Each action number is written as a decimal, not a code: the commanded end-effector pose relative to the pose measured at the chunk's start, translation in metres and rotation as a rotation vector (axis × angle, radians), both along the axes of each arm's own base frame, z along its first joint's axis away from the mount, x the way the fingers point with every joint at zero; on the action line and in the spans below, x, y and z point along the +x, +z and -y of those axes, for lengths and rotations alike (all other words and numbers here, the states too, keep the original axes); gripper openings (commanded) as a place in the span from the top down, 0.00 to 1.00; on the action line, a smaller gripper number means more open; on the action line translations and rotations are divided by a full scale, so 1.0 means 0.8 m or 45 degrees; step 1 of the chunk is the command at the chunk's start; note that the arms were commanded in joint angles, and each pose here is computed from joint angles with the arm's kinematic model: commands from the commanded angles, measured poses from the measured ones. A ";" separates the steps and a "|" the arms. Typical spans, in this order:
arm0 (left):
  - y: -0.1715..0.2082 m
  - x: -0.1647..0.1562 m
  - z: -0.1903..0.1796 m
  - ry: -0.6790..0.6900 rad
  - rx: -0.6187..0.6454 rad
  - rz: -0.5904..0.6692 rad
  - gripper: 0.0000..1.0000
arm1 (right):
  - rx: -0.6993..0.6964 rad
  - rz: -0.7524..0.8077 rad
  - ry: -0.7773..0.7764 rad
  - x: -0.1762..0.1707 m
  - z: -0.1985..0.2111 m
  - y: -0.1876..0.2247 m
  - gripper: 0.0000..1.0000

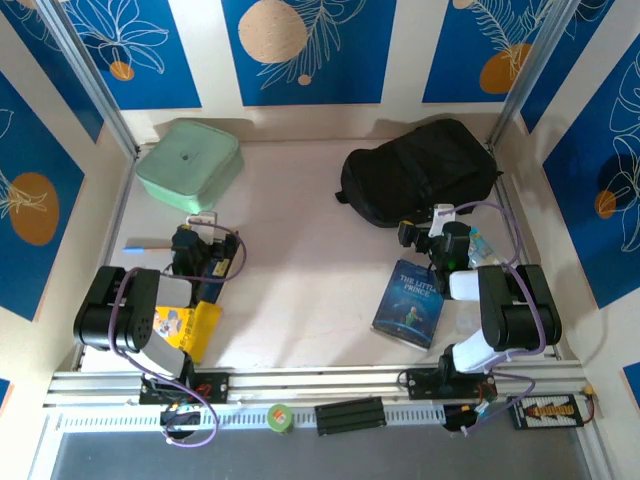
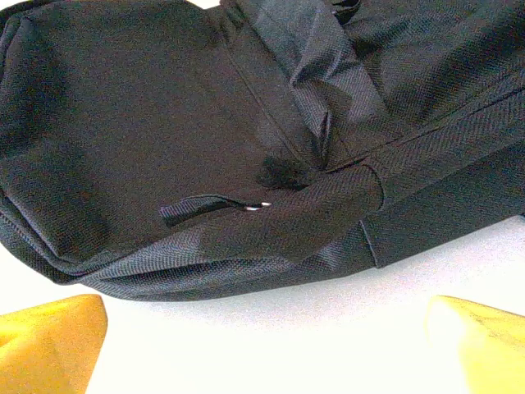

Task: Pack the student bag
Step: Move the student bag to the center of the table, then unzip the student bag at the top-center of the table.

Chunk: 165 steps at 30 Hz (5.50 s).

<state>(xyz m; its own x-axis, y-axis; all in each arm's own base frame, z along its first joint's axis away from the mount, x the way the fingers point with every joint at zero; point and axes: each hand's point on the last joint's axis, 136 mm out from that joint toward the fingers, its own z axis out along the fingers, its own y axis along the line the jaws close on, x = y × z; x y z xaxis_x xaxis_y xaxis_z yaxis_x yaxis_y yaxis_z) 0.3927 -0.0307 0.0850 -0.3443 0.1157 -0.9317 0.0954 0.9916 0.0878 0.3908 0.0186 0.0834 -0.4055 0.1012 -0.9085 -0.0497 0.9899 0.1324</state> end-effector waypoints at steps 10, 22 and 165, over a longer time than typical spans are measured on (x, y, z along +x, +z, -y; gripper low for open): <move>0.007 0.005 -0.006 0.016 -0.013 0.026 0.00 | -0.013 0.038 0.028 0.008 -0.004 0.012 0.01; 0.007 0.005 -0.006 0.016 -0.015 0.024 0.00 | -0.011 0.038 0.028 0.008 -0.004 0.012 0.01; -0.029 -0.118 0.448 -1.019 0.009 -1.174 0.72 | 0.965 -1.074 0.207 -0.070 -0.193 -0.016 0.91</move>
